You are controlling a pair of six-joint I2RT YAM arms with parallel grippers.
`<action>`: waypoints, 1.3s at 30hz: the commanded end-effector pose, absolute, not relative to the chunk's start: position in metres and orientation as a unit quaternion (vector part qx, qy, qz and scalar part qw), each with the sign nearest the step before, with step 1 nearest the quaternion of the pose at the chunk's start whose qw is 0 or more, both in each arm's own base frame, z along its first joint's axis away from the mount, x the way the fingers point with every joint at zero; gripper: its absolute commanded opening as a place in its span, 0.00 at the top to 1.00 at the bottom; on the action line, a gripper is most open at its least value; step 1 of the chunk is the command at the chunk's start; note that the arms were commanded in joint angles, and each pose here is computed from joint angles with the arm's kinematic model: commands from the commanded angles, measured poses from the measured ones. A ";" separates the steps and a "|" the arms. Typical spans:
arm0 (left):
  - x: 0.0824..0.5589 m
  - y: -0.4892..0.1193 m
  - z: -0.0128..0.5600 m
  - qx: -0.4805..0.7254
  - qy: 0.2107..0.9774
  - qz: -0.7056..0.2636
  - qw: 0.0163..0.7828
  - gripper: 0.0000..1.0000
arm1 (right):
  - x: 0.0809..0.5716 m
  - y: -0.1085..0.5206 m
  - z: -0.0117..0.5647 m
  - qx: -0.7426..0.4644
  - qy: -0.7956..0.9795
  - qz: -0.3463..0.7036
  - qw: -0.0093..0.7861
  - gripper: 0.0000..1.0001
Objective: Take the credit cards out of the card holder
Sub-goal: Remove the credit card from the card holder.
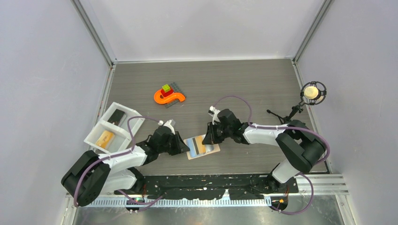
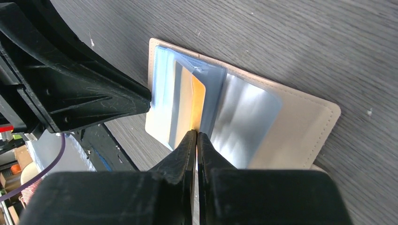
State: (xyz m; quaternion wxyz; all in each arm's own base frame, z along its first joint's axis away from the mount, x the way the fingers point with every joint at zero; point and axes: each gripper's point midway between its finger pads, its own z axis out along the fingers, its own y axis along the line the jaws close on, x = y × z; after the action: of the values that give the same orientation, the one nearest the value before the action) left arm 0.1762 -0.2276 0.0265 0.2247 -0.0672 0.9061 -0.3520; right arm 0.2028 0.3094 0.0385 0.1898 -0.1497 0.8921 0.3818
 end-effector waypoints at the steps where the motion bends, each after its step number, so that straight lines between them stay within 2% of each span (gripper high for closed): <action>1: 0.179 -0.227 0.035 -0.062 0.902 -0.352 0.241 0.82 | 0.203 0.301 0.049 -0.147 0.891 0.380 0.200 0.95; 12: 0.180 -0.230 0.046 -0.052 0.902 -0.356 0.240 0.81 | 0.211 0.282 0.074 -0.145 0.888 0.360 0.248 0.95; 16: 0.181 -0.236 0.072 -0.045 0.892 -0.378 0.244 0.71 | 0.220 0.271 0.095 -0.159 0.879 0.335 0.300 0.95; 21: 0.180 -0.238 0.122 -0.044 0.874 -0.406 0.265 0.53 | 0.237 0.253 0.134 -0.199 0.847 0.276 0.409 0.95; 26: 0.185 -0.239 0.181 -0.058 0.847 -0.437 0.296 0.39 | 0.240 0.243 0.174 -0.241 0.795 0.220 0.512 0.95; 33: 0.176 -0.250 0.234 -0.076 0.812 -0.506 0.282 0.34 | 0.216 0.255 0.216 -0.312 0.684 0.178 0.635 0.95; 39: 0.171 -0.261 0.245 -0.099 0.787 -0.557 0.248 0.34 | 0.200 0.258 0.224 -0.338 0.654 0.137 0.663 0.95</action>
State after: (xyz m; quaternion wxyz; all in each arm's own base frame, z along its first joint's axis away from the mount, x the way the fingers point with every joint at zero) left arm 0.1776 -0.2508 0.2259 0.2753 -0.0837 0.8134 -0.5055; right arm 0.1873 0.2667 0.1926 0.6018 -0.3596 0.6865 0.1928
